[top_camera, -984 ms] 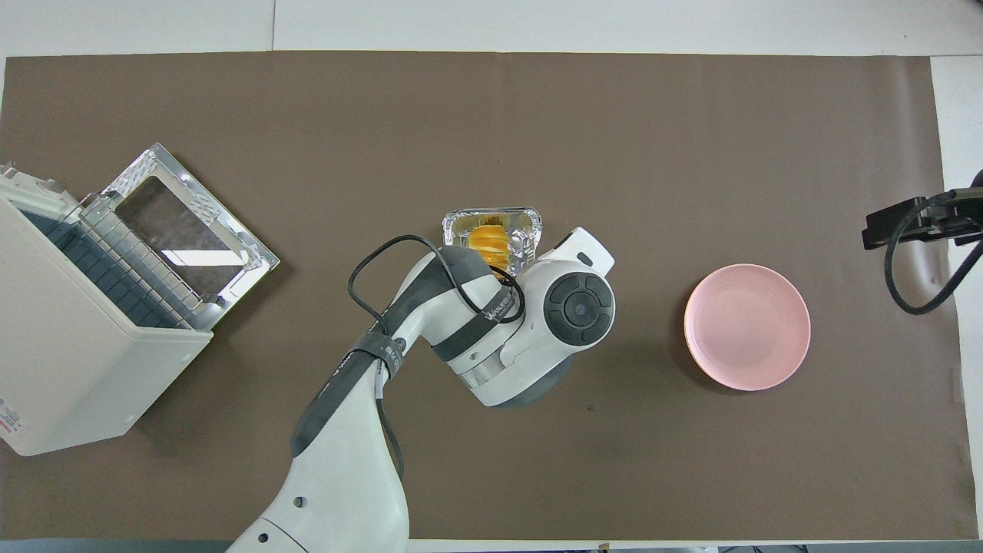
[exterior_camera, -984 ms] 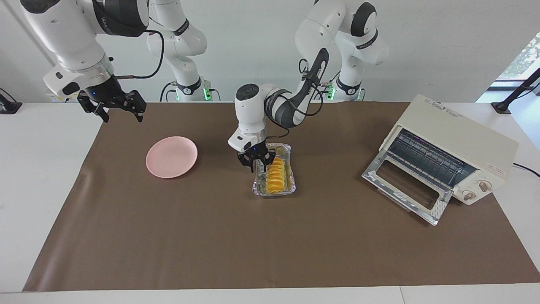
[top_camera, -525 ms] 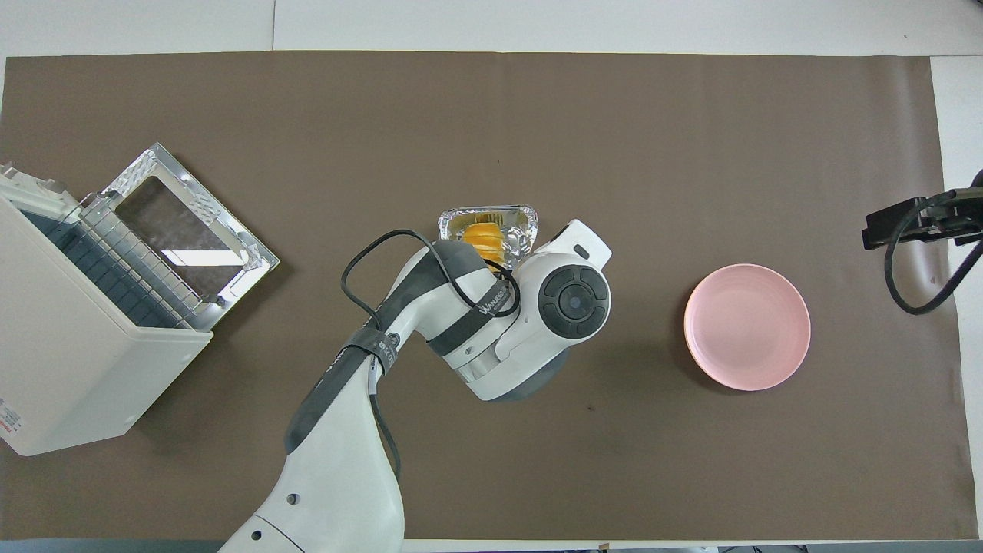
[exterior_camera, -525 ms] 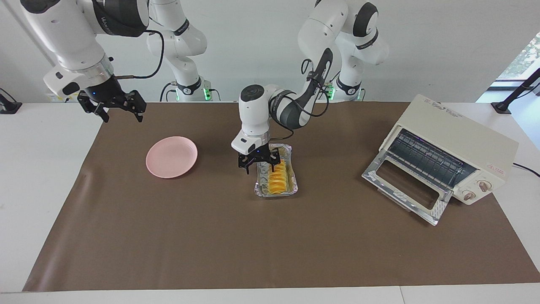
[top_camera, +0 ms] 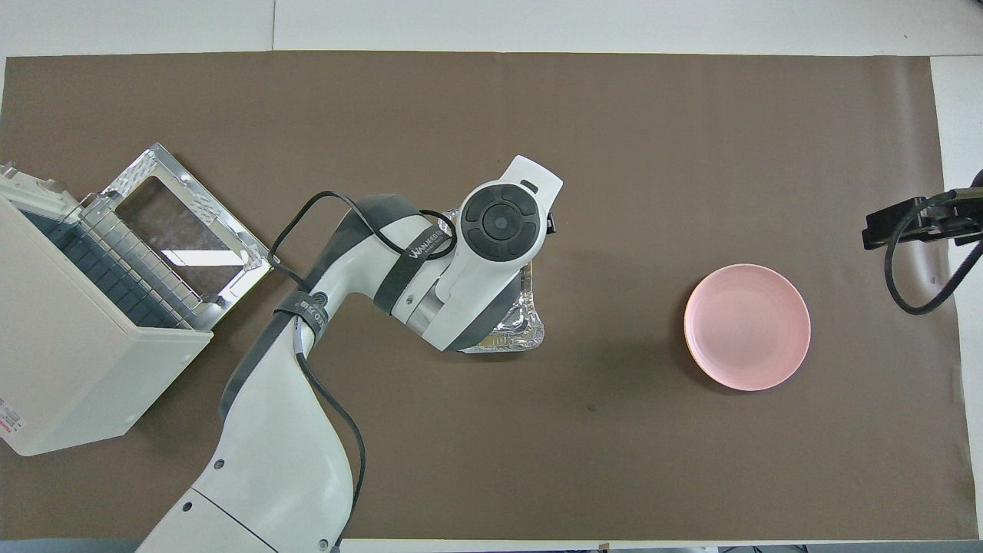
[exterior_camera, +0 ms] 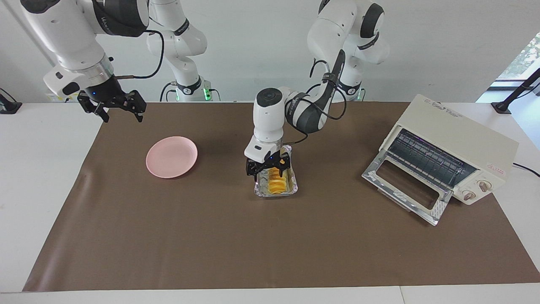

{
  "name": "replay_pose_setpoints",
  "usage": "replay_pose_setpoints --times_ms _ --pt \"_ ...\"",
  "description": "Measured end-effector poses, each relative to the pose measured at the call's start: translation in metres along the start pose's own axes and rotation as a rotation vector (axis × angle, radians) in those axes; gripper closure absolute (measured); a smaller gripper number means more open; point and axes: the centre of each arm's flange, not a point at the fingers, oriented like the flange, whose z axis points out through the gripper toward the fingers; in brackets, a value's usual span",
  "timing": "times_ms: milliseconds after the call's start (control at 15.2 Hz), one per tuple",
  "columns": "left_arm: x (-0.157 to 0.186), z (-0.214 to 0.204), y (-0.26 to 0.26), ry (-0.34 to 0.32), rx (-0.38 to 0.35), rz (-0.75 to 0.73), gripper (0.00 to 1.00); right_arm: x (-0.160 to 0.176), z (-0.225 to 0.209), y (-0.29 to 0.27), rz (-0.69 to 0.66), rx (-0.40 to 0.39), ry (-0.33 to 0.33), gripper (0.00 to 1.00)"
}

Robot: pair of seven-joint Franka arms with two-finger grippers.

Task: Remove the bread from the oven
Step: 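Set the foil tray on the table and open the left gripper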

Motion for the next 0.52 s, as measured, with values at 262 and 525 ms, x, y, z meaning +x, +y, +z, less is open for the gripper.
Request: replay_pose_setpoints --times_ms 262,525 --pt "0.041 -0.062 -0.042 0.002 -0.008 0.013 0.00 0.000 0.000 0.000 0.000 0.000 0.000 0.00" --pt "0.077 -0.139 -0.119 -0.044 0.040 0.093 0.00 0.000 0.000 0.000 0.000 0.000 0.000 0.00"
